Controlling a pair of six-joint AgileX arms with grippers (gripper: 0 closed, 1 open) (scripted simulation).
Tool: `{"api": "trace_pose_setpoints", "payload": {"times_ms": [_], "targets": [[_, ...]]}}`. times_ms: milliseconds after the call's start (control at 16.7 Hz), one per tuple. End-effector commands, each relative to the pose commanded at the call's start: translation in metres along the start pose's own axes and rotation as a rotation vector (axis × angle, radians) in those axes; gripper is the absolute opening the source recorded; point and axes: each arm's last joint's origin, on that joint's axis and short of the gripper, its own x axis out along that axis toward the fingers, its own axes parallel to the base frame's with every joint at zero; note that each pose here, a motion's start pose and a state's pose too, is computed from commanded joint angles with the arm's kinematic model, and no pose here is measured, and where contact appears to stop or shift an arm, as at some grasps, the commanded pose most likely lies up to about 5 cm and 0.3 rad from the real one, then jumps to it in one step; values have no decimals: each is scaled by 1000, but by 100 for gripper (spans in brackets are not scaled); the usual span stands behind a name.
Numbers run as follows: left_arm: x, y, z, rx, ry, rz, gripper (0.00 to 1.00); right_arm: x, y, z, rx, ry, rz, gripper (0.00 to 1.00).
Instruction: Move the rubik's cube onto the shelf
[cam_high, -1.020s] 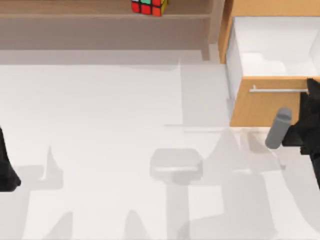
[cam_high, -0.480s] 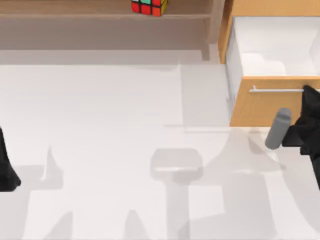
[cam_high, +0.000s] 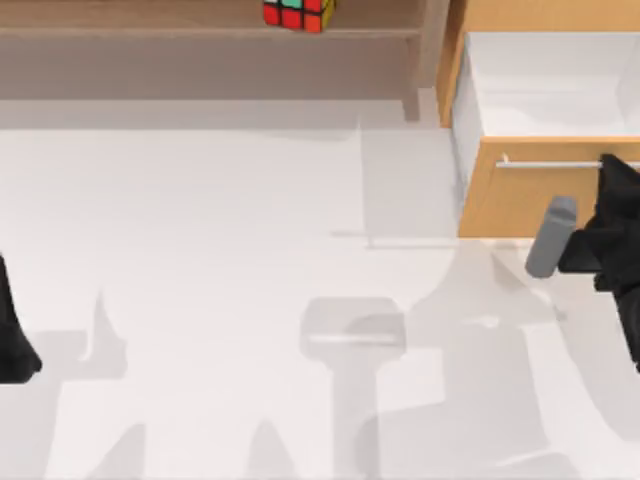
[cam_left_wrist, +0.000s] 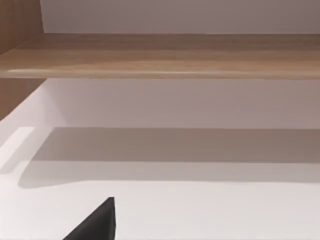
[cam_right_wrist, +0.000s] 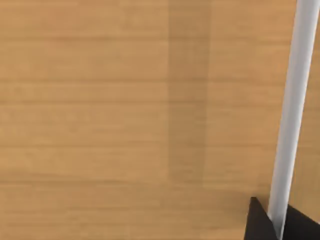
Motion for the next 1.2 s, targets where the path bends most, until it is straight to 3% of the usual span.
{"api": "trace_pose_setpoints", "payload": {"times_ms": [360,780,1200], "targets": [[0,0,0,0,0,0,100,39,1,0,-2,-3,9,0],[0,0,0,0,0,0,100,44,0,0,2,-2,5,0],[0,0,0,0,0,0,100,89,2,1,0,-4,12,0]]}}
